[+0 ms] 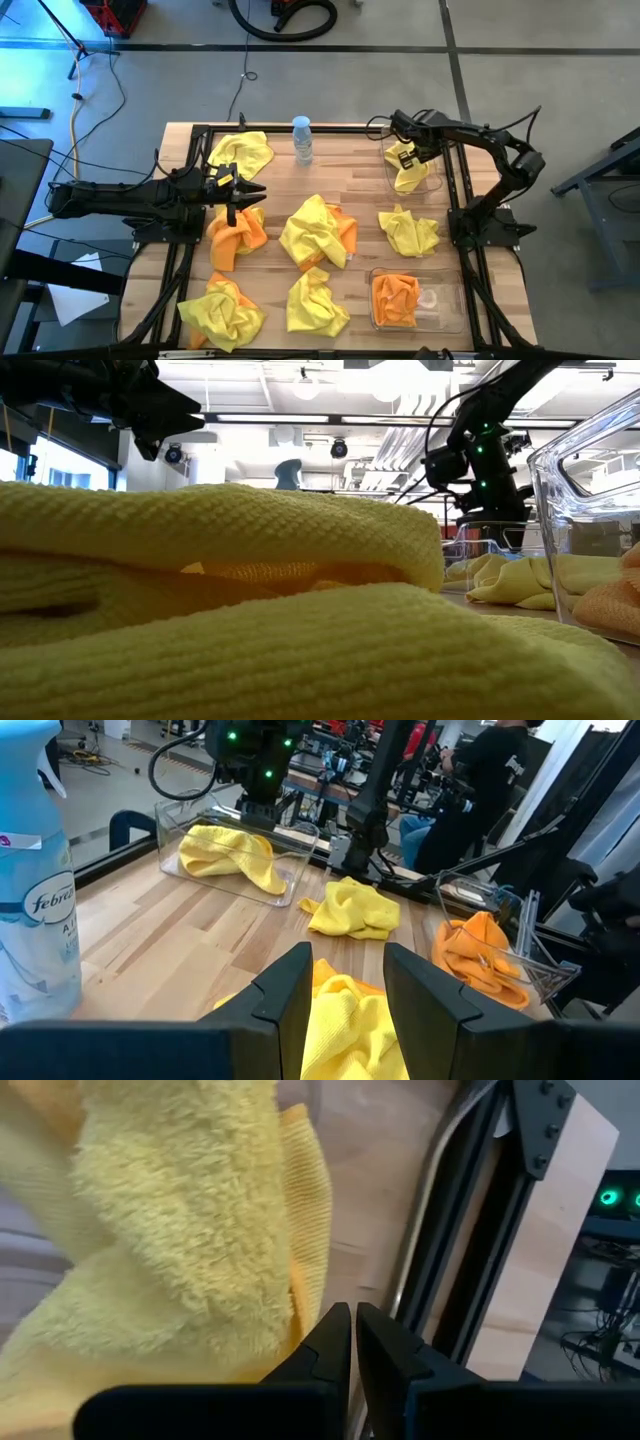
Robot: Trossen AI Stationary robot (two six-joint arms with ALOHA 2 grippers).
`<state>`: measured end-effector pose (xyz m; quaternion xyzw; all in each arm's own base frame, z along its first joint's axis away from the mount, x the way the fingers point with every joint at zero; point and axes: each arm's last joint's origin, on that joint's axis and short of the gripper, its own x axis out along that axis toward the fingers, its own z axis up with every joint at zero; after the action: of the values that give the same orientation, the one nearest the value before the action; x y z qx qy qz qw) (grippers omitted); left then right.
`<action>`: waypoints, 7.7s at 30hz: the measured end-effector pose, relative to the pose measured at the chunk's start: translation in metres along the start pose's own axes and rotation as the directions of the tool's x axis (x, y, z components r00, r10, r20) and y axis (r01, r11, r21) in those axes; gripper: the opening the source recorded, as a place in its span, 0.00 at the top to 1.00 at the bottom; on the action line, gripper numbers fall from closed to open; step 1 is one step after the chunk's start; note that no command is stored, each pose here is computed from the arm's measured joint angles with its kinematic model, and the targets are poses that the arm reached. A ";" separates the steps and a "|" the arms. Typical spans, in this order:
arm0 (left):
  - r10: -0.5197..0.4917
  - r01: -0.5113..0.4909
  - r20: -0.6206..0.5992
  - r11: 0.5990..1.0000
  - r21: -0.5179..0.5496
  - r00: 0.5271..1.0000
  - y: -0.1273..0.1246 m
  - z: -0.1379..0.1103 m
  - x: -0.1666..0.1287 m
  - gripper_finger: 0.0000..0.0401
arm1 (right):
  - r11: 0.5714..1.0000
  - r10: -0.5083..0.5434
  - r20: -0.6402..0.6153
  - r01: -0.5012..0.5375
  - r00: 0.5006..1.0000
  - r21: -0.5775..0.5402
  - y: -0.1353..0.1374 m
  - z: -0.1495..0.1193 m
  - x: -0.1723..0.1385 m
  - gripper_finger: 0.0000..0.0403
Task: Sort microfiber towel by color & place in baskets
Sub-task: Adjust the top transparent bin, then put the yellow microfiber cloth into the top transparent bin, then put the orange microfiber cloth into the bottom transparent bin
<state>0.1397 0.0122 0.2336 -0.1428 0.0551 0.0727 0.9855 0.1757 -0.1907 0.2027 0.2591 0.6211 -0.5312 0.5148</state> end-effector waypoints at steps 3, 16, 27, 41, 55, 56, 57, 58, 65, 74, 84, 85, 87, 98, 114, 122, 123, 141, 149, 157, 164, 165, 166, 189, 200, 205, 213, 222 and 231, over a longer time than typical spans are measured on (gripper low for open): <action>0.001 -0.001 -0.002 1.000 0.000 1.000 0.000 0.000 0.000 0.71 | 0.999 0.033 0.018 -0.033 0.999 -0.003 -0.001 -0.003 -0.007 0.96; 0.000 0.000 -0.002 1.000 0.000 1.000 0.000 0.000 0.000 0.71 | 0.958 0.278 0.268 -0.287 0.923 -0.003 -0.017 -0.064 -0.084 0.96; 0.001 -0.001 -0.003 1.000 0.000 1.000 0.000 0.000 0.000 0.71 | 0.896 0.444 0.287 -0.424 0.849 -0.133 0.015 -0.143 -0.121 0.96; 0.000 0.000 -0.003 1.000 -0.001 1.000 0.000 0.000 0.000 0.71 | 0.691 0.723 0.478 -0.502 0.499 -0.520 0.070 -0.183 -0.162 0.96; 0.006 -0.004 -0.021 0.996 0.088 1.000 0.001 -0.002 0.000 0.71 | 0.490 0.843 0.330 -0.356 0.425 -0.795 0.182 -0.144 -0.159 0.67; 0.007 -0.005 -0.025 0.995 0.103 1.000 0.001 -0.002 0.000 0.71 | 0.496 0.834 0.330 -0.338 0.443 -0.800 0.190 -0.140 -0.159 0.64; 0.008 -0.005 -0.028 0.993 0.117 1.000 0.001 -0.003 0.000 0.71 | 0.500 0.825 0.328 -0.322 0.461 -0.804 0.196 -0.136 -0.159 0.62; 0.009 -0.005 -0.030 0.991 0.131 0.999 0.001 -0.003 0.000 0.71 | 0.503 0.815 0.325 -0.305 0.480 -0.809 0.203 -0.132 -0.159 0.60; 0.010 -0.005 -0.033 0.990 0.143 0.999 0.001 -0.003 0.000 0.71 | 0.473 0.756 0.256 -0.232 0.602 -0.850 0.252 -0.111 -0.155 0.56; 0.013 -0.007 -0.046 0.990 0.143 0.999 0.001 -0.004 0.000 0.71 | 0.402 0.682 0.144 -0.203 0.717 -0.893 0.299 -0.105 -0.128 0.56; 0.013 -0.006 -0.048 0.990 0.141 0.999 0.001 -0.005 0.000 0.71 | 0.362 0.675 0.070 -0.247 0.735 -0.899 0.303 -0.109 -0.123 0.96; 0.007 -0.001 -0.050 0.991 0.136 0.999 0.001 -0.005 0.000 0.71 | 0.369 0.674 0.075 -0.247 0.735 -0.896 0.299 -0.110 -0.128 0.97; -0.005 0.012 -0.054 0.992 0.126 0.999 0.001 -0.005 0.000 0.71 | 0.406 0.667 0.117 -0.228 0.736 -0.885 0.286 -0.113 -0.141 0.95; -0.006 0.012 -0.059 0.994 0.110 0.998 0.001 -0.005 0.000 0.71 | 0.549 0.728 0.345 -0.202 0.593 -0.811 0.177 -0.128 -0.205 0.99; -0.006 0.010 -0.039 0.994 0.105 0.999 0.000 -0.003 0.000 0.71 | 0.809 0.526 0.804 -0.455 0.277 -0.373 -0.038 -0.155 -0.200 1.00; -0.008 0.010 -0.027 0.994 0.106 1.000 0.000 -0.002 0.000 0.71 | 0.860 0.368 0.899 -0.453 0.236 -0.233 -0.083 -0.149 -0.198 1.00; -0.008 0.010 -0.027 0.994 0.106 1.000 0.000 -0.002 0.000 0.71 | 0.869 0.350 0.905 -0.446 0.243 -0.216 -0.085 -0.147 -0.197 1.00; -0.007 0.010 -0.024 0.994 0.107 1.000 0.000 -0.002 0.000 0.71 | 0.948 0.175 0.887 -0.315 0.428 -0.035 -0.083 -0.093 -0.178 1.00; -0.007 0.010 -0.024 0.994 0.108 1.000 0.000 -0.002 0.000 0.71 | 0.936 0.312 0.725 -0.329 0.614 -0.124 -0.056 -0.066 -0.152 1.00; -0.007 0.009 -0.026 0.994 0.107 1.000 0.000 -0.002 0.000 0.71 | 0.931 0.364 0.472 -0.304 0.803 -0.202 -0.006 -0.027 -0.110 1.00; -0.006 0.009 -0.027 0.994 0.107 1.000 0.000 -0.002 0.000 0.71 | 0.941 0.321 0.308 -0.266 0.896 -0.207 0.027 -0.002 -0.071 1.00; -0.006 0.009 -0.027 0.994 0.108 1.000 0.000 -0.002 0.000 0.71 | 0.941 0.321 0.294 -0.270 0.900 -0.202 0.029 0.001 -0.067 1.00; -0.006 0.009 -0.027 0.994 0.108 1.000 0.000 -0.002 0.000 0.71 | 0.942 0.324 0.275 -0.280 0.905 -0.187 0.030 0.004 -0.062 1.00; 0.010 -0.003 -0.062 0.994 0.111 0.998 0.000 -0.007 0.001 0.71 | 0.899 0.422 0.141 -0.433 0.896 0.061 0.013 0.008 0.027 1.00; 0.031 -0.030 -0.001 0.990 0.137 1.000 -0.007 -0.004 0.009 0.71 | 0.882 0.456 0.275 -0.471 0.847 -0.012 -0.007 -0.002 -0.005 0.83; 0.058 -0.055 -0.013 0.986 0.156 0.998 -0.008 -0.006 0.012 0.71 | 0.865 0.472 0.362 -0.502 0.804 -0.012 -0.021 -0.012 -0.026 0.70; 0.054 -0.047 -0.041 0.985 0.164 0.998 -0.014 0.000 0.021 0.71 | 0.851 0.481 0.386 -0.525 0.787 0.009 -0.031 -0.027 -0.040 0.67; 0.039 -0.025 -0.076 0.984 0.175 0.996 -0.023 0.005 0.033 0.71 | 0.907 0.404 0.230 -0.420 0.886 0.023 -0.033 -0.043 -0.032 0.66; 0.047 -0.005 -0.139 0.957 0.291 0.989 -0.046 0.007 0.054 0.71 | 0.873 0.473 0.336 -0.485 0.814 -0.053 -0.031 -0.066 -0.059 0.66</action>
<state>0.2003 -0.0223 0.2458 -0.0011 0.1380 0.0662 0.9882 0.1447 -0.1259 0.2631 0.3207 0.4285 -0.4316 0.7261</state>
